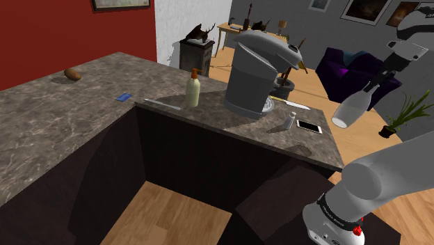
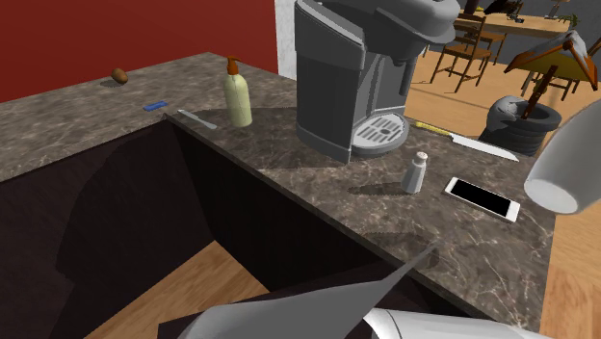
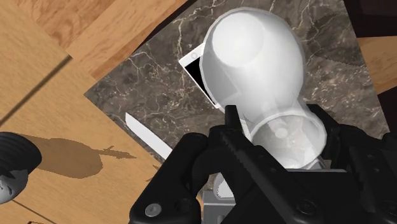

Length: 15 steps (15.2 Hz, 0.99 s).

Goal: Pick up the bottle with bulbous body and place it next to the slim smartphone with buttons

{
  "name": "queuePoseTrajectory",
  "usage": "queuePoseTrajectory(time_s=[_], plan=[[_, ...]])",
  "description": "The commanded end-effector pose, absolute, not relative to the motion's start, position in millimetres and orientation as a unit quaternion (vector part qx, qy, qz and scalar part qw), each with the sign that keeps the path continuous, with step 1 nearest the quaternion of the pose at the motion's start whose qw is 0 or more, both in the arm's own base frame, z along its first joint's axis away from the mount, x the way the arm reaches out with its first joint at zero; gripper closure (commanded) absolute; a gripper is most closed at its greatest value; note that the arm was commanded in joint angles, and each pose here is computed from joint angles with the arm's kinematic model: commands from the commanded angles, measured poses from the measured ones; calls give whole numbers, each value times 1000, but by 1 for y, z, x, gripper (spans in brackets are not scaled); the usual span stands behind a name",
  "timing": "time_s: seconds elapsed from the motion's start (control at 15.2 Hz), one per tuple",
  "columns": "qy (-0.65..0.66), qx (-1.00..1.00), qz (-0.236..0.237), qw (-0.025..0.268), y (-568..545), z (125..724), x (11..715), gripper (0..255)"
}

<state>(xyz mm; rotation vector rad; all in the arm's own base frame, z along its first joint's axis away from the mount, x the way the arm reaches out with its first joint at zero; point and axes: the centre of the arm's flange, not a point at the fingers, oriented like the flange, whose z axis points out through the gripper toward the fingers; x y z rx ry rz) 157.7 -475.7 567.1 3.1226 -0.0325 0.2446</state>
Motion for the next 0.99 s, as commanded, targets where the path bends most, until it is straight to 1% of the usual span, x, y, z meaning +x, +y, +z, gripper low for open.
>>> queuePoseTrajectory(time_s=[0.0, 0.92], plan=[[-10, 997, 78, 5, -476, 557, 158, 255], [-10, 997, 78, 5, -476, 483, 158, 255]])
